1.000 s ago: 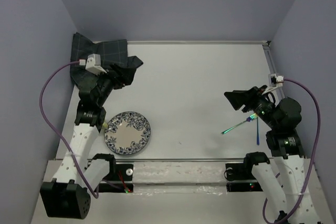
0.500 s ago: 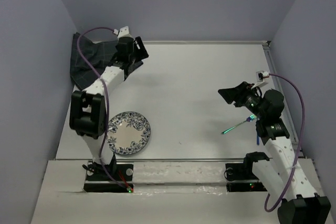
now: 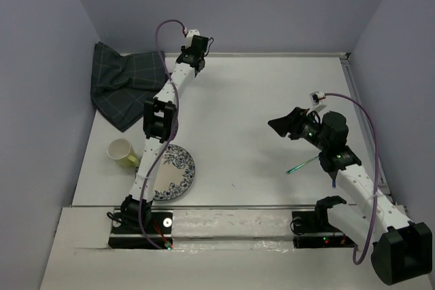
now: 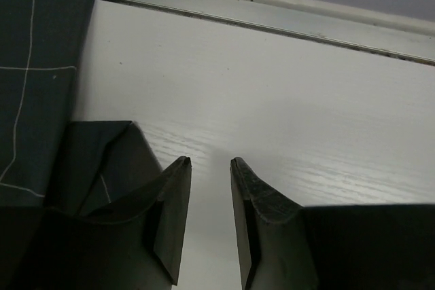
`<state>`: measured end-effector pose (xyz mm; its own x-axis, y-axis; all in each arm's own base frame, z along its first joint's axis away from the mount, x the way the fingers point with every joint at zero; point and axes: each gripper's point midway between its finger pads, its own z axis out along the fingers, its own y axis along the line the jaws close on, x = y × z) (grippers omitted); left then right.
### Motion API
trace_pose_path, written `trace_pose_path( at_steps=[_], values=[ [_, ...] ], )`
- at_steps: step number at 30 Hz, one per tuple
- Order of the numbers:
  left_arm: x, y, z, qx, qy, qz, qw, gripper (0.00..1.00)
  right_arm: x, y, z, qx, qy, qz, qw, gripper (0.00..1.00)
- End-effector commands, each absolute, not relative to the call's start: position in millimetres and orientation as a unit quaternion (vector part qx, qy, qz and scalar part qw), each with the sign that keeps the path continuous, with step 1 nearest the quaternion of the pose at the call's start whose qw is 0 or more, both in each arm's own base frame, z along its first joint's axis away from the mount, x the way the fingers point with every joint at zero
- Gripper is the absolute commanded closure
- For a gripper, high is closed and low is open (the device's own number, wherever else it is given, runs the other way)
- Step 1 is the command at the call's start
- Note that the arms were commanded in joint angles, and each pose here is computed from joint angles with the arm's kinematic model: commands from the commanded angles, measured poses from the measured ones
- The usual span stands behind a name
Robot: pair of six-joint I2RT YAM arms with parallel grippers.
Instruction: Set the dinner table for one person
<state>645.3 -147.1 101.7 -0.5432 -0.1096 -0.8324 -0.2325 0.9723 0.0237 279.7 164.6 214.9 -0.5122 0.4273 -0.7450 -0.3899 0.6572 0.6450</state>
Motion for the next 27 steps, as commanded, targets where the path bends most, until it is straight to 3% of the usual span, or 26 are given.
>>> trace_pose_path(
  at_steps=[1,9,13,27],
  values=[
    [632,-131,115,-0.097,0.88,0.116,0.45,0.58,290,169,240,-0.015,0.737,0.409,0.537,0.37],
    [623,-117,93,-0.104,0.884,0.164,0.424,0.59,291,171,235,-0.02,0.741,0.411,0.53,0.37],
    [629,-118,88,-0.093,0.887,0.15,0.426,0.51,289,174,233,-0.025,0.743,0.413,0.527,0.37],
    [624,-121,38,-0.08,0.912,0.128,0.381,0.52,288,172,238,-0.027,0.742,0.405,0.534,0.37]
  ],
)
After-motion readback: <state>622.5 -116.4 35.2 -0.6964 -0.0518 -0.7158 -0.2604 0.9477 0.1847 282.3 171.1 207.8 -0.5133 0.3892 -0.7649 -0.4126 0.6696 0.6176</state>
